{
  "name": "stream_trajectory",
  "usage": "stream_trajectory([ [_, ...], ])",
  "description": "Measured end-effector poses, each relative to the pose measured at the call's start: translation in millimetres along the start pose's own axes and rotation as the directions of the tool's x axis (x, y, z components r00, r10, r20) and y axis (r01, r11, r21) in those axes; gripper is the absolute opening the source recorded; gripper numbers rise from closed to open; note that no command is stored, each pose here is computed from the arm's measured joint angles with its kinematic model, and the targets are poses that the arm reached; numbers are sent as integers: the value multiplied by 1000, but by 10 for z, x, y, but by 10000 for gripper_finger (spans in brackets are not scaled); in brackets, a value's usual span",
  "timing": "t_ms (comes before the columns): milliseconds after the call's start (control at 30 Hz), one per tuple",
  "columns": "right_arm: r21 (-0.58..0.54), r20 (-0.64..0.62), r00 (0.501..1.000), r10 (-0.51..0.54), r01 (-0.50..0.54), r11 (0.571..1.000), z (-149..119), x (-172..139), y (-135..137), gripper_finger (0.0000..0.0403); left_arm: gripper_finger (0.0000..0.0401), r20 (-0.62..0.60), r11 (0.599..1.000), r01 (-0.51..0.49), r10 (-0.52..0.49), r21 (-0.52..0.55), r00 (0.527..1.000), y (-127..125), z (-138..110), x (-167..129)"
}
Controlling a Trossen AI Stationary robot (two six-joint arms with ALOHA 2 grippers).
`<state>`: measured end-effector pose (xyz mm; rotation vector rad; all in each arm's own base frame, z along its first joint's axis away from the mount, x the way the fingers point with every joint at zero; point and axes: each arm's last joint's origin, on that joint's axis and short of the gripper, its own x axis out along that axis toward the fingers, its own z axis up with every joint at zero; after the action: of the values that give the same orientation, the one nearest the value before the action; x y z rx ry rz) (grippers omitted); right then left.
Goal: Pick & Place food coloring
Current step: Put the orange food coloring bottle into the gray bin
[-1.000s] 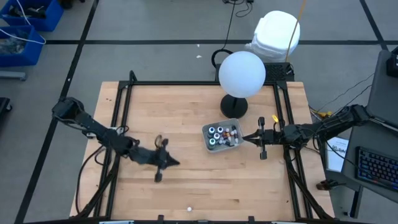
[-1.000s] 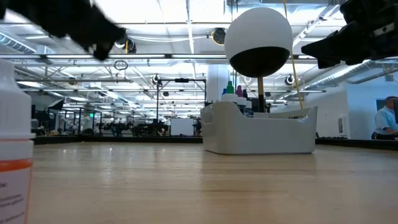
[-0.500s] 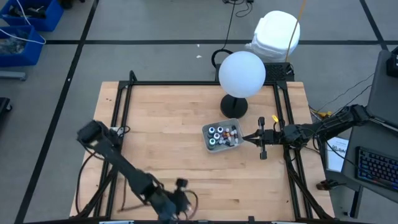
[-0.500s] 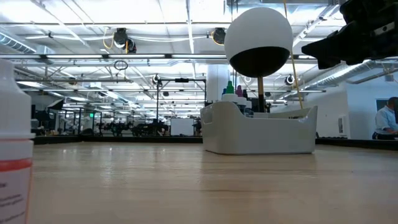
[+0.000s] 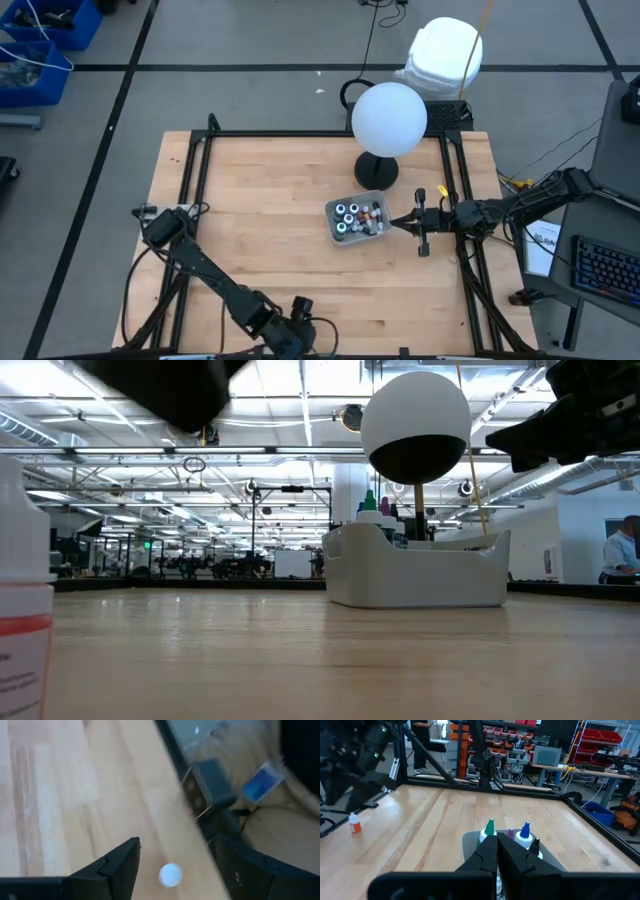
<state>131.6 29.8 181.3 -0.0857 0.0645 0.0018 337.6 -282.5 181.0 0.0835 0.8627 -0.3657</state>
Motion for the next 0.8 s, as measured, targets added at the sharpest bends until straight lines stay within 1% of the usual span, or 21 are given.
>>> stream_trajectory([
  [133,-2,-4,1000,0,0,1000,-4,0,0,0,261,-78,1000,17,-18,-14,997,68,-95,144],
  [200,-2,-5,1000,0,0,1000,-5,0,0,0,260,-89,999,47,-49,-22,995,82,-108,192],
  [267,-4,-8,1000,0,0,1000,-8,0,0,0,256,-94,998,51,-53,-23,994,87,-112,199],
  [500,-3,-7,1000,0,0,1000,-6,0,0,0,232,-95,998,54,-56,-23,994,79,-115,198],
  [667,-3,-7,1000,-1,1,1000,-5,0,0,0,209,-148,999,30,-36,-41,988,95,-168,192],
  [800,-3,-7,1000,-1,1,1000,-5,0,0,0,192,-148,999,20,-25,-35,989,99,-170,192],
])
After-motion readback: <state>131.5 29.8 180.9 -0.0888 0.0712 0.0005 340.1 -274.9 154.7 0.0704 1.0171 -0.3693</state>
